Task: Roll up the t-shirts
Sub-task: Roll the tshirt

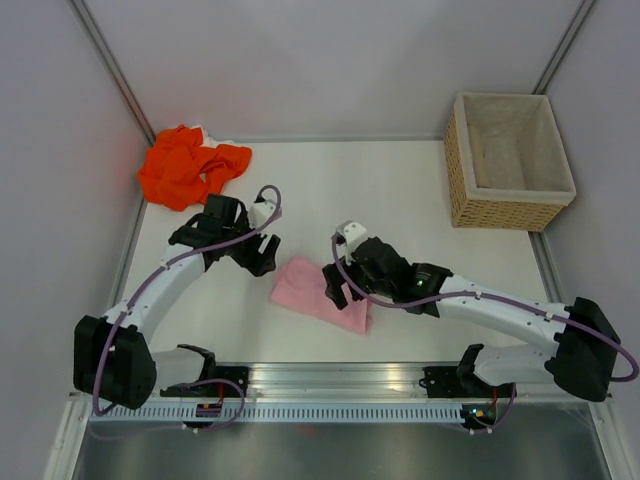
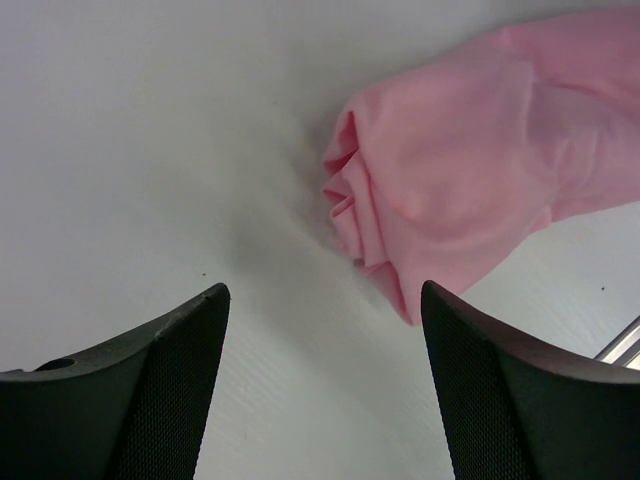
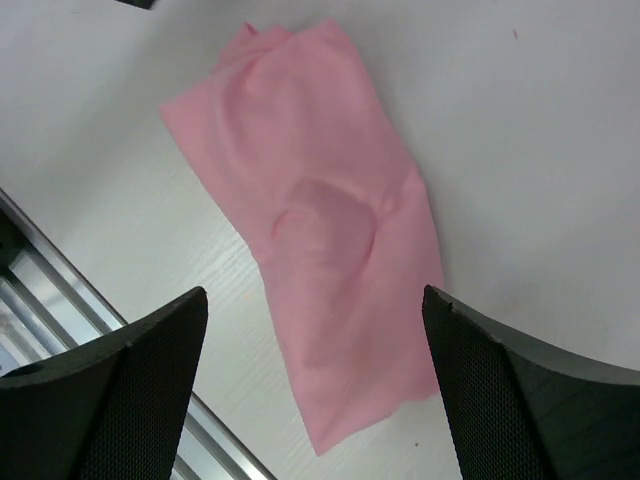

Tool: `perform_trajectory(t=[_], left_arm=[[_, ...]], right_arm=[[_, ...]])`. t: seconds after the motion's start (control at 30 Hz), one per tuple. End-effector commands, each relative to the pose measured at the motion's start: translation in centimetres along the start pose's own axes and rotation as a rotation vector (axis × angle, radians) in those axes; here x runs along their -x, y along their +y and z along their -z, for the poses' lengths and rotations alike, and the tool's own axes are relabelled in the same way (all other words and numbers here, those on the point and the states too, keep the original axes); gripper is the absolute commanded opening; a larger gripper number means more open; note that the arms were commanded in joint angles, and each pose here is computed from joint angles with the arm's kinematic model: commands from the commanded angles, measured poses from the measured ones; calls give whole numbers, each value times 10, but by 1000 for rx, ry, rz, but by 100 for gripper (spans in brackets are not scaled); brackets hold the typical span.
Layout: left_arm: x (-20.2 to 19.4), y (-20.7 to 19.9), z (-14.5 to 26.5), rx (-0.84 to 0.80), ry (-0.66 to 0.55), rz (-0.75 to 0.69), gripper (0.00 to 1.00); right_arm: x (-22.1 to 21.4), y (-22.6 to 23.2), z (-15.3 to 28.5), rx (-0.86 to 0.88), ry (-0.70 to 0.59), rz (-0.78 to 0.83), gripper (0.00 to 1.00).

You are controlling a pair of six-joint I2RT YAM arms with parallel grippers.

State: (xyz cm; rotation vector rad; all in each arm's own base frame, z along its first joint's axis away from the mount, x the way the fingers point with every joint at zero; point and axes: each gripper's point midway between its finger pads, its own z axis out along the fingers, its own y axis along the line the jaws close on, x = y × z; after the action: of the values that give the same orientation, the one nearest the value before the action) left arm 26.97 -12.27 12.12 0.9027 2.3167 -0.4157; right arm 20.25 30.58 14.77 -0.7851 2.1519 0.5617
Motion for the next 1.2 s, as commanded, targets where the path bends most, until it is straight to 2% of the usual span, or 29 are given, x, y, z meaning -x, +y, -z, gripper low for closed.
perform_trajectory(t=[0.0, 0.03, 0.13, 0.37, 0.43, 0.53, 0.6, 0.73, 0.8, 0.87, 0.9, 1.0, 1.1, 1.13, 1.17], left_arm=[[30, -16, -18, -24, -100, 14, 82], [29, -19, -26, -37, -86, 17, 82], [29, -22, -44, -45, -66, 23, 82], [19, -19, -76, -81, -22, 70, 82], [19, -22, -80, -105, -24, 77, 82], [10, -28, -90, -152, 8, 84, 76], [2, -32, -96, -181, 36, 90, 72], [-6, -40, -95, -223, 57, 92, 50], [-4, -48, -93, -266, 43, 89, 43], [-3, -57, -89, -321, 38, 92, 32], [-3, -60, -87, -335, 37, 88, 22], [-4, -63, -84, -356, 36, 82, 3], [3, -55, -78, -351, 4, 101, 2], [7, -51, -76, -348, -8, 111, 2], [11, -45, -72, -338, -22, 120, 2]], right_arm=[[-51, -24, 2, -60, 68, -297, 92], [-67, -37, 2, -79, 78, -357, 92], [-63, -54, 6, -81, -10, -483, 95], [-68, -42, -11, 77, -44, -512, 93], [-79, -45, -16, 71, -26, -521, 93], [-92, -51, -23, 78, -5, -544, 87], [-95, -56, -25, 89, -2, -561, 80], [-91, -59, -29, 114, -20, -563, 61], [-85, -57, -31, 141, -40, -551, 55], [-81, -52, -35, 178, -39, -547, 47], [-82, -51, -37, 186, -28, -551, 43], [-83, -47, -42, 214, -12, -555, 31], [-76, -50, -44, 233, -16, -561, 22], [-73, -51, -45, 238, -16, -565, 7], [-70, -51, -44, 253, -16, -569, 0]])
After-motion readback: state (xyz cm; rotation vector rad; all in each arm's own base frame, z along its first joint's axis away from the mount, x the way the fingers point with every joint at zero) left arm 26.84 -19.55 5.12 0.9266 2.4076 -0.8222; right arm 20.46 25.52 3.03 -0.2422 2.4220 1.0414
